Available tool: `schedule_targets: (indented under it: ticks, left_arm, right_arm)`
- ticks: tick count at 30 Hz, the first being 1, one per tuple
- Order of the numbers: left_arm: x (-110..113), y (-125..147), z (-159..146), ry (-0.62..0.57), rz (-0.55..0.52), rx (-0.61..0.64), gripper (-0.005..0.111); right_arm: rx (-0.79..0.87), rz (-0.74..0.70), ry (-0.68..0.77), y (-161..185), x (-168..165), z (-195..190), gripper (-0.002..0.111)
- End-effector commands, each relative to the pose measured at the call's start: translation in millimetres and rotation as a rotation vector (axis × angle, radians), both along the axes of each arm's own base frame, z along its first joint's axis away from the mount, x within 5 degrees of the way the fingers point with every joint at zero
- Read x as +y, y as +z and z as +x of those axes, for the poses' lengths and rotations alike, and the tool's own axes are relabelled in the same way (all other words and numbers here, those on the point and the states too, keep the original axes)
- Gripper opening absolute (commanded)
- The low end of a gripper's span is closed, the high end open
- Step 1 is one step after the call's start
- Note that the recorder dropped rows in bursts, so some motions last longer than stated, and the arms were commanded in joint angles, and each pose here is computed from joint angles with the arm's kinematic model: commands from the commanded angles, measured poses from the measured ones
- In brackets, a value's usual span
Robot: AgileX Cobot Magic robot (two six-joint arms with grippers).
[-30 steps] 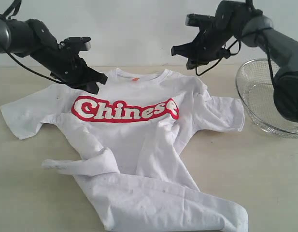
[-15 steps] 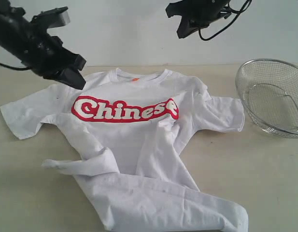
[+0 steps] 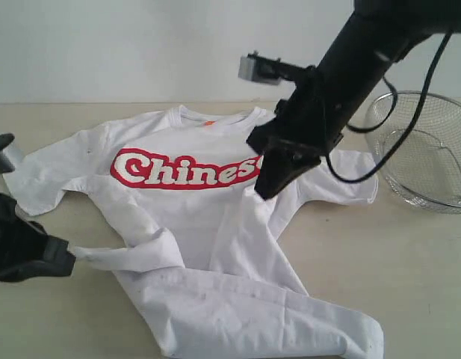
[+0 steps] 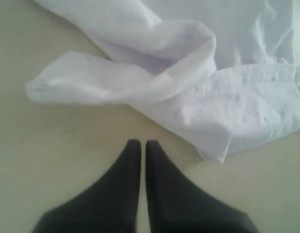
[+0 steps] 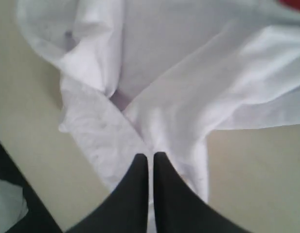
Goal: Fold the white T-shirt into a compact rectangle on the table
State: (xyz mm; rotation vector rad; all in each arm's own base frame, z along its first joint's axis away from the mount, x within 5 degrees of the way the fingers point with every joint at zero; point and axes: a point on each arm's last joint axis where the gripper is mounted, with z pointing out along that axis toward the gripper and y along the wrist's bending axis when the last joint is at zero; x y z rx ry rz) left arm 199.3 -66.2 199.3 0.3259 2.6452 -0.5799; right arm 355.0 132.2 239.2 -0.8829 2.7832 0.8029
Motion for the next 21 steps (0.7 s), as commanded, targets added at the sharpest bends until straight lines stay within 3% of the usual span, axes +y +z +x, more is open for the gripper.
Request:
schedule_targets:
  ticks: [1, 4, 5, 7, 12, 16, 21]
  left_arm:
    - [2.0, -8.2, -6.8, 0.026, 0.001, 0.006, 0.004]
    - [4.0, -7.4, -2.9, 0.052, 0.015, -0.032, 0.004]
    - [5.2, -7.1, -1.3, 0.064, 0.021, -0.047, 0.004]
    - [5.0, -7.1, -1.4, 0.064, 0.019, -0.045, 0.004]
    - [3.6, -6.6, -1.8, 0.081, -0.008, -0.032, 0.004]
    - [1.8, -7.1, -5.1, 0.056, -0.02, 0.0, 0.004]
    - [1.8, -7.1, -5.1, 0.054, -0.019, -0.001, 0.004]
  right_arm:
    - [-0.006, 0.011, 0.09, -22.1, 26.1, -19.7, 0.008]
    - [-0.003, 0.002, 0.148, -36.3, 48.9, -26.3, 0.029]
    - [-0.007, -0.005, 0.201, -46.8, 64.8, -31.1, 0.049]
    - [-0.013, -0.024, 0.273, -63.2, 87.6, -39.7, 0.07]
    - [0.003, -0.073, 0.327, -95.5, 108.9, -47.1, 0.049]
    - [-0.054, -0.101, 0.306, -82.6, 109.5, -38.4, 0.049]
    - [-0.162, -0.123, 0.278, -69.1, 112.2, -23.8, 0.065]
